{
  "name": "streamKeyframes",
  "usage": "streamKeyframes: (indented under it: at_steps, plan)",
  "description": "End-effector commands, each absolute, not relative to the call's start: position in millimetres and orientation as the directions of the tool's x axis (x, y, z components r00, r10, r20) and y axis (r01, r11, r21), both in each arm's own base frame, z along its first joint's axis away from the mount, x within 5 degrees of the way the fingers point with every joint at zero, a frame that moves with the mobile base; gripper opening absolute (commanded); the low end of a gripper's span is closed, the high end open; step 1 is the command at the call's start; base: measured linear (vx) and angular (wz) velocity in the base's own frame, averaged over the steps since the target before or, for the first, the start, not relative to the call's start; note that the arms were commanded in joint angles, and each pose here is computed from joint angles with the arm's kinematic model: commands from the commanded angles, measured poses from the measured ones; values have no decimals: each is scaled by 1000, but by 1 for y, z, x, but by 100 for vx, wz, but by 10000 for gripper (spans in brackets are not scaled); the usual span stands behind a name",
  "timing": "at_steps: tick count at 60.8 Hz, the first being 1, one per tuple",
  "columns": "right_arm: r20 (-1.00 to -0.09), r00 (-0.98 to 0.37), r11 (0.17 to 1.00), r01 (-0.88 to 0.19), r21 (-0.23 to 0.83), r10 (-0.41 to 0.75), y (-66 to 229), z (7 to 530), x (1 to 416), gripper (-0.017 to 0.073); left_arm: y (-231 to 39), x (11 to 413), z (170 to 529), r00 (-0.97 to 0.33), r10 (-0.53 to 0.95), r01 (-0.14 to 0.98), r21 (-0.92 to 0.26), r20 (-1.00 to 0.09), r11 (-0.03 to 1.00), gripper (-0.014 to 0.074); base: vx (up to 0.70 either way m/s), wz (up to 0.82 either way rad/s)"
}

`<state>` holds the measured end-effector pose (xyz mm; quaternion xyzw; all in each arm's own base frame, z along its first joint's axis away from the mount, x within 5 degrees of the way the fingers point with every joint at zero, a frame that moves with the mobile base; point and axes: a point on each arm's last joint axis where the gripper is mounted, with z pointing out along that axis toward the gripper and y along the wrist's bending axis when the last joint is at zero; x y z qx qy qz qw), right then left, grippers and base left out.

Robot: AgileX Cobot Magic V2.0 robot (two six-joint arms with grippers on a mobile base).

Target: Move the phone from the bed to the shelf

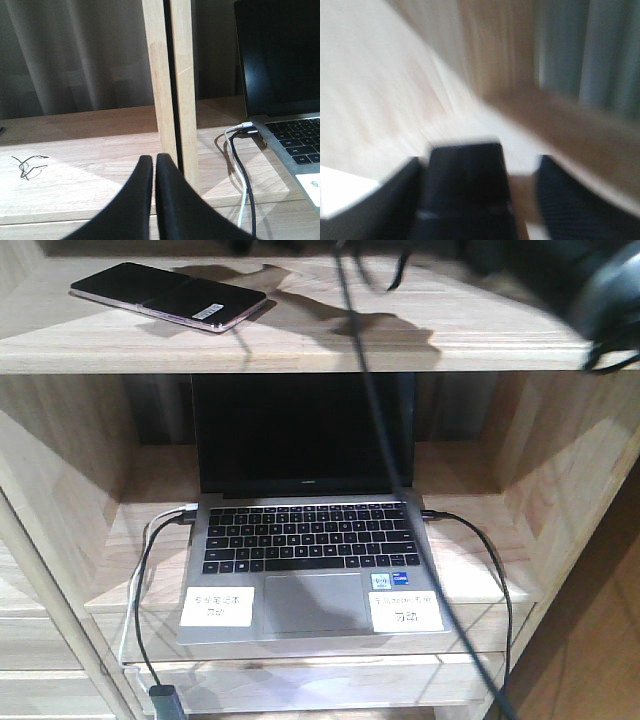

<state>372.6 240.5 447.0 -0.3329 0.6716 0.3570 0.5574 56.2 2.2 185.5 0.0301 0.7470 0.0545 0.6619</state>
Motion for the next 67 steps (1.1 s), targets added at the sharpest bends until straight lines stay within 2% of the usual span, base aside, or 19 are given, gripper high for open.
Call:
streamKeyframes:
  at_steps: [1,10,25,45,67]
  plan:
    - [-998,-62,556,-828,69,30,219,500,343,230,2,55,200,-16,107,-42,108,-994,993,1,0,0]
    - [-999,-48,585,-810,43,6,207,517,325,-16,2,55,200,-16,107,-42,108,-994,993,1,0,0]
    - [-996,-79,625,-780,34,-45,189,517,297,-6,2,55,200,-16,107,-42,108,-994,993,1,0,0]
    - [-999,-41,773,-634,23,-4,136,471,229,-6,2,55,200,-16,107,-42,108,-994,993,1,0,0]
    - [-998,-62,790,-612,24,-18,92,411,145,-6,2,55,200,-16,107,-42,108,-994,993,1,0,0]
